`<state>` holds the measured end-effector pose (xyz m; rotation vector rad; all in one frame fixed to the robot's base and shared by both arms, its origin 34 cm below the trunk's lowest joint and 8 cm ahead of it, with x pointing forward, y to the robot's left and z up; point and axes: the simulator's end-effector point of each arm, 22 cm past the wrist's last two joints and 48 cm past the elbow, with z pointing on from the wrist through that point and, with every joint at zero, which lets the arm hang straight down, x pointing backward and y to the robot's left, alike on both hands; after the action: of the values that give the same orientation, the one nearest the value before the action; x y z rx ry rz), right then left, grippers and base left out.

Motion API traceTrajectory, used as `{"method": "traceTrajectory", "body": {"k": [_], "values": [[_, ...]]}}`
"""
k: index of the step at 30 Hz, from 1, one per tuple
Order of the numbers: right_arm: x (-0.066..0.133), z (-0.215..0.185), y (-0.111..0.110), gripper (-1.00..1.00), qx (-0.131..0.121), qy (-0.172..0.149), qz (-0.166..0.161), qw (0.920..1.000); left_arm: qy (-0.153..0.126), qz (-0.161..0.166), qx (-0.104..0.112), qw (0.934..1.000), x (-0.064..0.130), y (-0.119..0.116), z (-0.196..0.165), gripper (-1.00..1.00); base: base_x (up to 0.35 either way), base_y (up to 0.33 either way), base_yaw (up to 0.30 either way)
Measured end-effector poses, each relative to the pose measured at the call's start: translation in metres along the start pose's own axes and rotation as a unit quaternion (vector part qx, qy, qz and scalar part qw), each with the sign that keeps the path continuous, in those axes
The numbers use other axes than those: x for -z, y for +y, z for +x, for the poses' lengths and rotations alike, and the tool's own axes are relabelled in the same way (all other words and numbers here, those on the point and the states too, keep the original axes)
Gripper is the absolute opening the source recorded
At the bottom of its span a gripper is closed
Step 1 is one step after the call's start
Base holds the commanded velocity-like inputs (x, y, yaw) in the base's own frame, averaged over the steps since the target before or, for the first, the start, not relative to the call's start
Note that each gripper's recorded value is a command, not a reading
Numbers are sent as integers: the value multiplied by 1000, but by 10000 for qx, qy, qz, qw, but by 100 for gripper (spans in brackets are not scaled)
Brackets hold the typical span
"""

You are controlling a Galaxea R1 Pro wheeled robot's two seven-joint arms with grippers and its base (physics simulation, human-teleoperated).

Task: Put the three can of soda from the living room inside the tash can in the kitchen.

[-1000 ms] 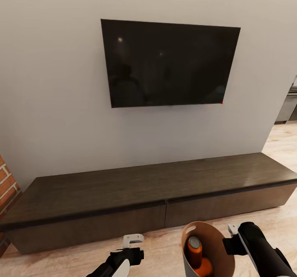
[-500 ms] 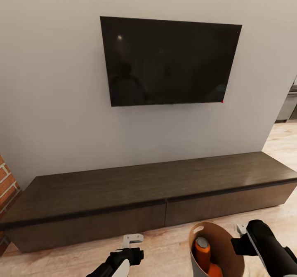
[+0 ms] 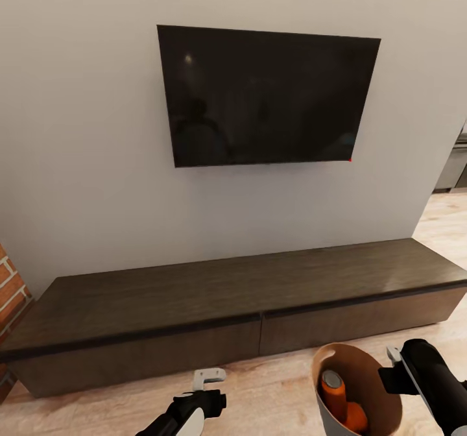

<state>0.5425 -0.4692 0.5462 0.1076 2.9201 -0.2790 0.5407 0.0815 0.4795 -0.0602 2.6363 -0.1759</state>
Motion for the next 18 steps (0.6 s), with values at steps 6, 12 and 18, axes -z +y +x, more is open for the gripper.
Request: {"method": "traceTrajectory", "body": {"k": [6,12,18], "values": [[0,0,7,-100,-63,-7,-151,9999,-1,0,0,10000,0,0,0,100,0,0,0],[-1,1,4,-100,-13,7,-70,10000,4,0,1,10000,0,0,1,100,0,0,0],[-1,2,5,-100,-25,13,-92,10000,4,-1,-1,10000,0,0,1,100,10,-1,0]]}}
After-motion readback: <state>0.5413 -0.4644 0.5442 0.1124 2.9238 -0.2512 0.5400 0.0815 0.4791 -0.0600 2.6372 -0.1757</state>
